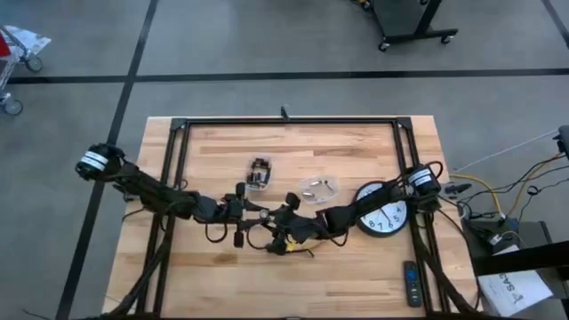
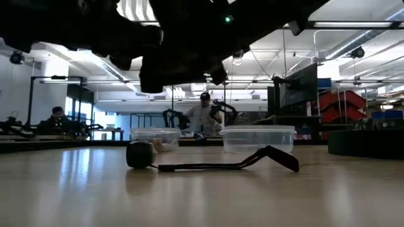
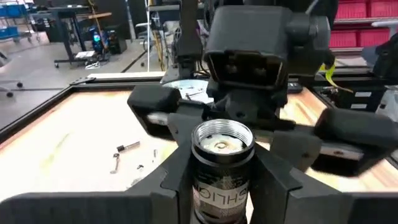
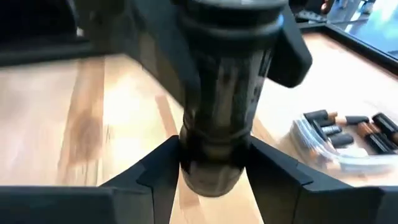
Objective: Insert battery
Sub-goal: Close the black flashlight cover
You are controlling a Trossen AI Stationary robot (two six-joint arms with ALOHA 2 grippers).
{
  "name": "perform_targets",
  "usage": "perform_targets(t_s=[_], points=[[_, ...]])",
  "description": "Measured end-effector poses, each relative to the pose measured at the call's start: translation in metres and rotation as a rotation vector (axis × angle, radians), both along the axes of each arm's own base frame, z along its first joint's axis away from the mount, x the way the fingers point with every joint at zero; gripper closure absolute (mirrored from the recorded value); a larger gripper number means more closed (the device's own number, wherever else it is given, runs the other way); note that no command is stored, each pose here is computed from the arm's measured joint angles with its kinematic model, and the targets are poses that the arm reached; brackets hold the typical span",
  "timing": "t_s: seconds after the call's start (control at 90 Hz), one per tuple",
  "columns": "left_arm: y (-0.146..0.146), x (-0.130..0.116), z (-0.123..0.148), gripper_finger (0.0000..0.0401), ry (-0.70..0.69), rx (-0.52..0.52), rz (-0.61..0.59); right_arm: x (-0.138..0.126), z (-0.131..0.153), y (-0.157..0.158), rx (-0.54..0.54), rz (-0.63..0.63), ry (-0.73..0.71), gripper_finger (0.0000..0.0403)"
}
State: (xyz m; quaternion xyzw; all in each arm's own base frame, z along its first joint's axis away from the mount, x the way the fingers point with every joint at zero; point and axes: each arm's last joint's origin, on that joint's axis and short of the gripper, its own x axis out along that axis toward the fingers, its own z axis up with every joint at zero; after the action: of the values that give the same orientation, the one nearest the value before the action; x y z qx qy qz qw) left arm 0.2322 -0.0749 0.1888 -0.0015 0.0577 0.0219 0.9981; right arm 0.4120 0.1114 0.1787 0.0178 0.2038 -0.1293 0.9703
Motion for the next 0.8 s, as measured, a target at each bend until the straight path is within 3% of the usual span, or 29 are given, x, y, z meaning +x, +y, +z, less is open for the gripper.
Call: perform_targets(t_s=[0.133, 0.222, 0.322, 0.5, 0.8], points=[[0.001, -0.002, -0.008, 0.0304, 0.018, -0.019, 0.003, -0.008, 0.002, 0.004, 0.005, 0.073, 0.095, 0.0254], [0.000, -0.003, -0.019, 0.0304, 0.040, -0.033, -0.001, -0.011, -0.002, 0.011, 0.061, 0.196, 0.150, 0.0250], [0.004, -0.003, -0.032, 0.0304, 0.051, -0.038, 0.073, -0.014, -0.008, 0.024, 0.121, 0.330, 0.185, 0.0242], [0.000, 0.004, -0.052, 0.0304, 0.064, -0.054, 0.066, -0.011, -0.021, 0.029, 0.087, 0.333, 0.189, 0.0228], [-0.003, 0.012, -0.080, 0.0304, 0.088, -0.100, 0.073, -0.006, -0.021, 0.033, 0.018, 0.457, 0.230, 0.0227]])
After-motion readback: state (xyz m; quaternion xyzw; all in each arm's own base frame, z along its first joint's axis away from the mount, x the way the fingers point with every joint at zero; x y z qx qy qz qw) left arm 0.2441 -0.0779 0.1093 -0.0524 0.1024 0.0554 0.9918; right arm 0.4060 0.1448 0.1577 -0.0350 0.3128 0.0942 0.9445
